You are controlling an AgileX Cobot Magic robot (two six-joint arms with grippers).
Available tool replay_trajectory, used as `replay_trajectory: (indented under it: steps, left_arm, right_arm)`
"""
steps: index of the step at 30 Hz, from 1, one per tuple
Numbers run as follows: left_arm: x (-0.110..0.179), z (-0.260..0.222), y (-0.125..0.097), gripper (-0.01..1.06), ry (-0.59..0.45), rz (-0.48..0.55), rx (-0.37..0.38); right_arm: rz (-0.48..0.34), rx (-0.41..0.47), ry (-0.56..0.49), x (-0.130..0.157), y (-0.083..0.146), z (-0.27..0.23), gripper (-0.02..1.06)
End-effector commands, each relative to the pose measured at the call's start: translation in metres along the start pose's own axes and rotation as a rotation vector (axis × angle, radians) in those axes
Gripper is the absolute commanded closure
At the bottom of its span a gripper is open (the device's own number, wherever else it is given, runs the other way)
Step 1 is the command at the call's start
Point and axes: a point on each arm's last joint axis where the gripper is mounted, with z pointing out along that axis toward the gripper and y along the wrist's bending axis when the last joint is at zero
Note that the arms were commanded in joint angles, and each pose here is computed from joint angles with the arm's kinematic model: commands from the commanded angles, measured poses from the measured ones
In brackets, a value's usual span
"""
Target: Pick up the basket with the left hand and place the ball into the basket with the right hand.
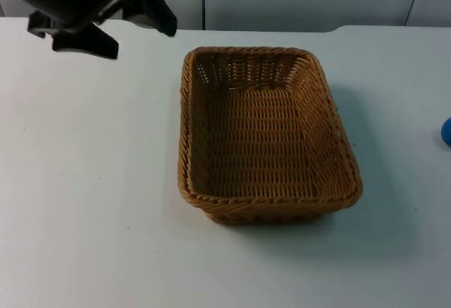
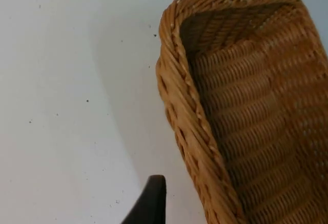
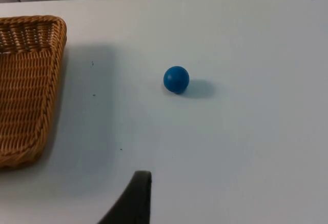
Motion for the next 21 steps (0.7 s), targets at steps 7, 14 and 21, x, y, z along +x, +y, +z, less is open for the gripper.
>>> replay_trajectory:
  steps: [7, 14, 21]
  left_arm:
    - [0.011, 0.05, 0.014, 0.17, 0.117, -0.073, -0.006]
    - [0.024, 0.072, 0.014, 0.17, 0.165, -0.078, -0.008]
    - [0.028, 0.088, 0.006, 0.17, 0.183, -0.07, -0.002]
  right_arm:
    - [0.001, 0.013, -0.01, 0.0, -0.001, 0.0, 0.01]
    - [0.003, 0.013, -0.01, 0.0, -0.001, 0.0, 0.01]
    - [0.019, 0.029, -0.011, 0.0, -0.002, 0.0, 0.01]
